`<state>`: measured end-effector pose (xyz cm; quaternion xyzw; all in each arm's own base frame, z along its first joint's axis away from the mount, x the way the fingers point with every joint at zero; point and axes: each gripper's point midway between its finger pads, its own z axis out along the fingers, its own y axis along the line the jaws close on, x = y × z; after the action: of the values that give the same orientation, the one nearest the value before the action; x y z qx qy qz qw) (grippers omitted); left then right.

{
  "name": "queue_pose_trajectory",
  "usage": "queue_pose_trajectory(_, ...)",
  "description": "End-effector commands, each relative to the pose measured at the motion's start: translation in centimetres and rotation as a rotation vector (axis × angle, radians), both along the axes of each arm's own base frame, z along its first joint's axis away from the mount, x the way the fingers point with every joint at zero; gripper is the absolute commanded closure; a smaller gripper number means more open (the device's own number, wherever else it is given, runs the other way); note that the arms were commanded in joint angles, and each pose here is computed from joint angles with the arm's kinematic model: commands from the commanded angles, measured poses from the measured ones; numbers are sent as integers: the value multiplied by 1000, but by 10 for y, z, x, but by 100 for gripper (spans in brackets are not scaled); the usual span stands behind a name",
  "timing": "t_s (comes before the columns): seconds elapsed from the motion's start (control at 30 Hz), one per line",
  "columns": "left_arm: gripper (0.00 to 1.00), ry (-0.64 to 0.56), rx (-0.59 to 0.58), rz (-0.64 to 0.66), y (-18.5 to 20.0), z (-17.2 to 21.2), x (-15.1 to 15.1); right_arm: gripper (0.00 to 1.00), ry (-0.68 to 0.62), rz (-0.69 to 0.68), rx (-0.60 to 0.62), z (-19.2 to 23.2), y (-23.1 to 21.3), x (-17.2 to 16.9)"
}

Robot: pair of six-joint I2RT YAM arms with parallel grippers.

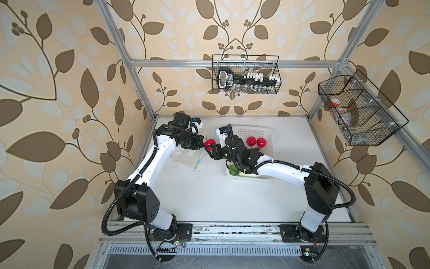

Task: Place the food in the zip-top bag and seal the zipper
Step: 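Carry the red apple with the right gripper toward the bag opening, then open the right gripper to drop the red apple into the bag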

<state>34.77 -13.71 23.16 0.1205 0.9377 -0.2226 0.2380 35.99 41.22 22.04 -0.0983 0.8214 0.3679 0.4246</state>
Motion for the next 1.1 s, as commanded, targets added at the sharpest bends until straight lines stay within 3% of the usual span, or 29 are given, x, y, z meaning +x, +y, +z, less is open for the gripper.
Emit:
queue_pose_trajectory(0.0, 100, -52, -46, -24, -9, 29, -5, 63, 26, -11, 30, -12, -1, 3)
queue_pose_trajectory(0.33, 100, -70, -53, -20, -8, 37, -8, 63, 57, -35, 15, -20, -8, 4)
queue_pose_trajectory(0.5, 100, -120, -74, -18, -8, 59, -13, 63, 61, -76, -104, -34, -9, 5)
queue_pose_trajectory(0.73, 100, -139, -97, -14, -9, 72, -17, 62, 84, -114, -145, -43, -9, 13)
queue_pose_trajectory(1.07, 100, -116, -98, -8, -10, 60, -16, 60, 9, -43, -45, 3, 12, 10)
